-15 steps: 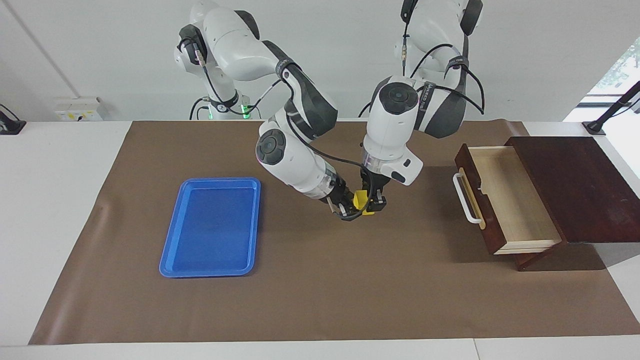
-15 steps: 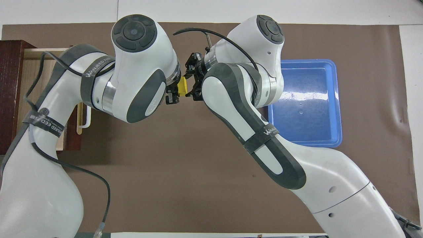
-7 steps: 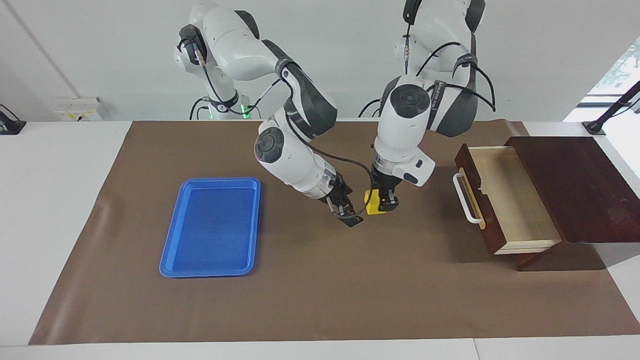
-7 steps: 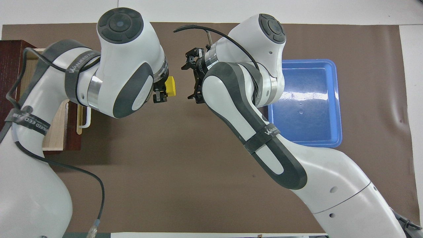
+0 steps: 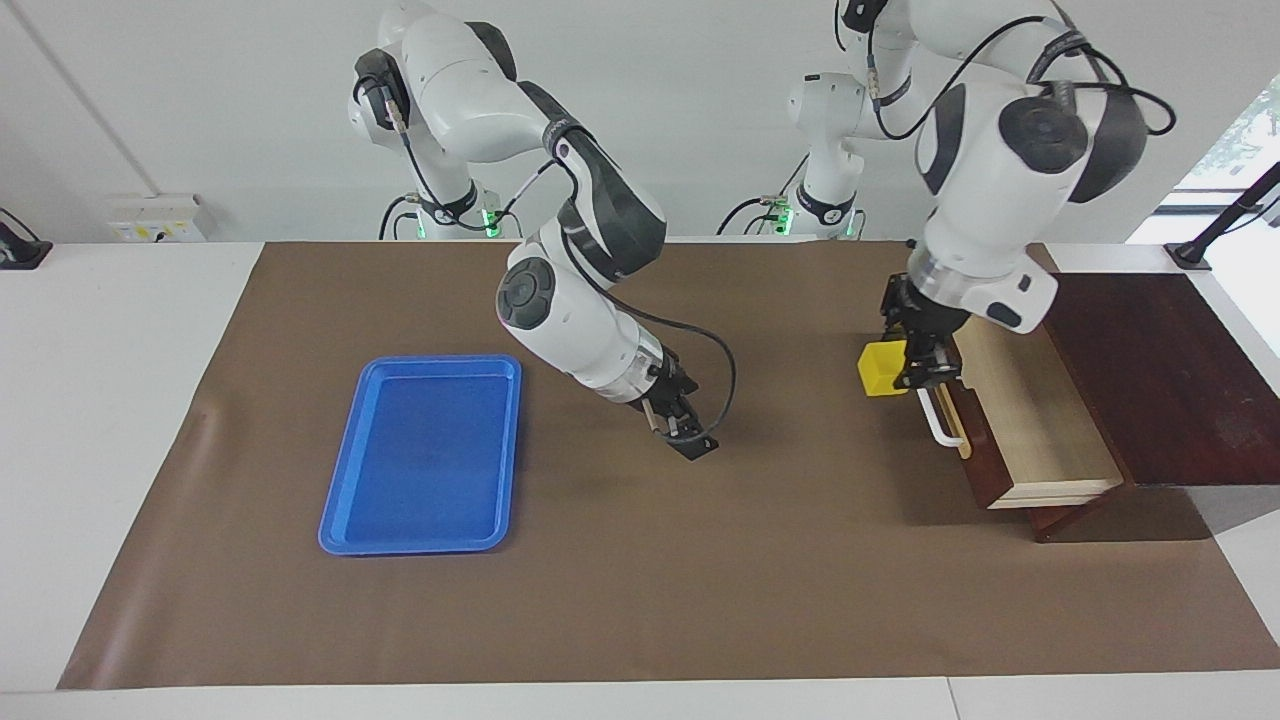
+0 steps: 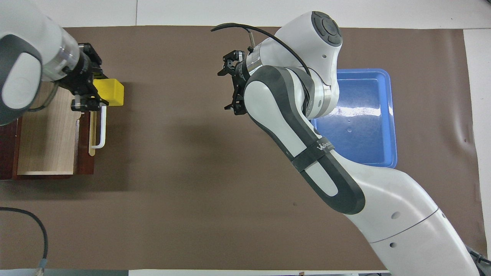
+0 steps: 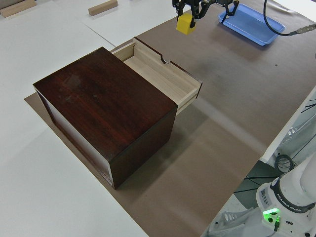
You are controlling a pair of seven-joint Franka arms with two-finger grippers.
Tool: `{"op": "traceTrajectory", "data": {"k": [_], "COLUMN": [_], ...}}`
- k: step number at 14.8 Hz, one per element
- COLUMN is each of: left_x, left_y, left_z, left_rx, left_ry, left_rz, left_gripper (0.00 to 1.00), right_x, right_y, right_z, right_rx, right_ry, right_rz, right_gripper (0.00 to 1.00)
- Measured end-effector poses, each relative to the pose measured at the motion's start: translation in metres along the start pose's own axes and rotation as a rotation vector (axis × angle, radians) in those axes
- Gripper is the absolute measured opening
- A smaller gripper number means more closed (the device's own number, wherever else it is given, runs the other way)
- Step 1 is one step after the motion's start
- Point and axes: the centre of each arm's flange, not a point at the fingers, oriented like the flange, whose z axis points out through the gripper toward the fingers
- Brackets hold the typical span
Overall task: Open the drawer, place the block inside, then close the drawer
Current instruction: 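Lower the cube into the drawer with the left gripper while the right withdraws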
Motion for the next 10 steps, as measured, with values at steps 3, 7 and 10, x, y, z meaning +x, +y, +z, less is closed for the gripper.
{"op": "traceTrajectory", "data": {"k": [3, 7, 10], "left_x": [0.078, 0.145, 0.154], "left_y": [0.001, 0.006, 0.008], "left_z": [-0.01, 0.017, 0.055], "left_rx": [0.0, -0.012, -0.027], "left_ry": [-0.003, -0.006, -0.005], "left_rz": [0.041, 0.077, 0.093], "left_gripper": [0.56, 0.56, 0.56], "right_x": [0.032, 0.086, 0.123], "right_y": [-0.006, -0.001, 0.011], "right_z": [-0.025, -0.08, -0.134], "right_rx": [0.006, -0.033, -0.099], "right_ry": [0.052, 0.12, 0.205], "right_rz": [-0.113, -0.353, -0.542], "right_gripper": [1.0, 1.0, 1.0]}}
